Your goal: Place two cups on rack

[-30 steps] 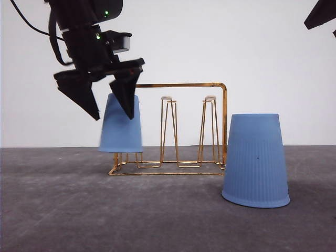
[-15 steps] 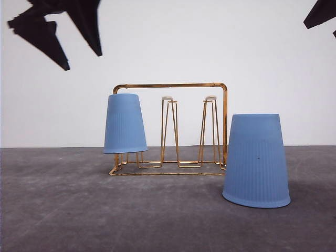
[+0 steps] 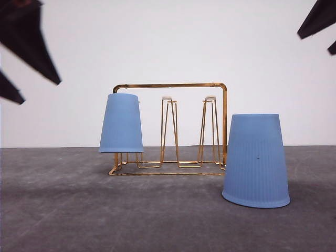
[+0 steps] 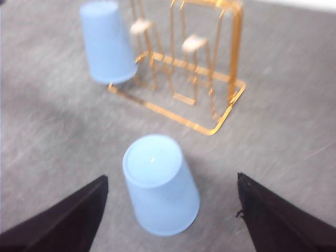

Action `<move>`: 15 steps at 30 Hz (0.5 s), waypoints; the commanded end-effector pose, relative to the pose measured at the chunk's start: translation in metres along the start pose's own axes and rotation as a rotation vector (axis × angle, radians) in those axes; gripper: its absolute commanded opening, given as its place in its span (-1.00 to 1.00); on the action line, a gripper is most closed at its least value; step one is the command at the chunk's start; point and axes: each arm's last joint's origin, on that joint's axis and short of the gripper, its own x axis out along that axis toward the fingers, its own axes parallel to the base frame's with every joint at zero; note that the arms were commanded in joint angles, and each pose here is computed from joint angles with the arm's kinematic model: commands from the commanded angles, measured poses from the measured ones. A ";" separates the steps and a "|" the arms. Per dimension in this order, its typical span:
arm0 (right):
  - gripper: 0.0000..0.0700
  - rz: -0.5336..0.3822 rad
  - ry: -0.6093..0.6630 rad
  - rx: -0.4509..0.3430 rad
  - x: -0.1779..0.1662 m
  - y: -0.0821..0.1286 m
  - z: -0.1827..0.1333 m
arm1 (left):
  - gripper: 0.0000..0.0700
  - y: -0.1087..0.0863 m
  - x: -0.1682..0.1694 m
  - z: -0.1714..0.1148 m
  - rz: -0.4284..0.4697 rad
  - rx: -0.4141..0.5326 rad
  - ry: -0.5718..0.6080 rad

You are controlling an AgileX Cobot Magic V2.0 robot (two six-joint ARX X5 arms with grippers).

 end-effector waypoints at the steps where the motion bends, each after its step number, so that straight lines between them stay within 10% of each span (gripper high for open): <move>1: 0.43 0.014 0.007 0.008 0.004 0.000 0.004 | 0.21 0.001 -0.003 -0.006 0.003 -0.030 -0.026; 7: 0.81 0.054 0.097 0.011 0.035 -0.001 0.003 | 0.21 0.002 -0.011 -0.018 0.008 -0.037 -0.010; 15: 0.81 0.082 0.192 0.000 0.086 -0.002 -0.004 | 0.21 0.001 -0.012 -0.017 0.005 -0.030 -0.026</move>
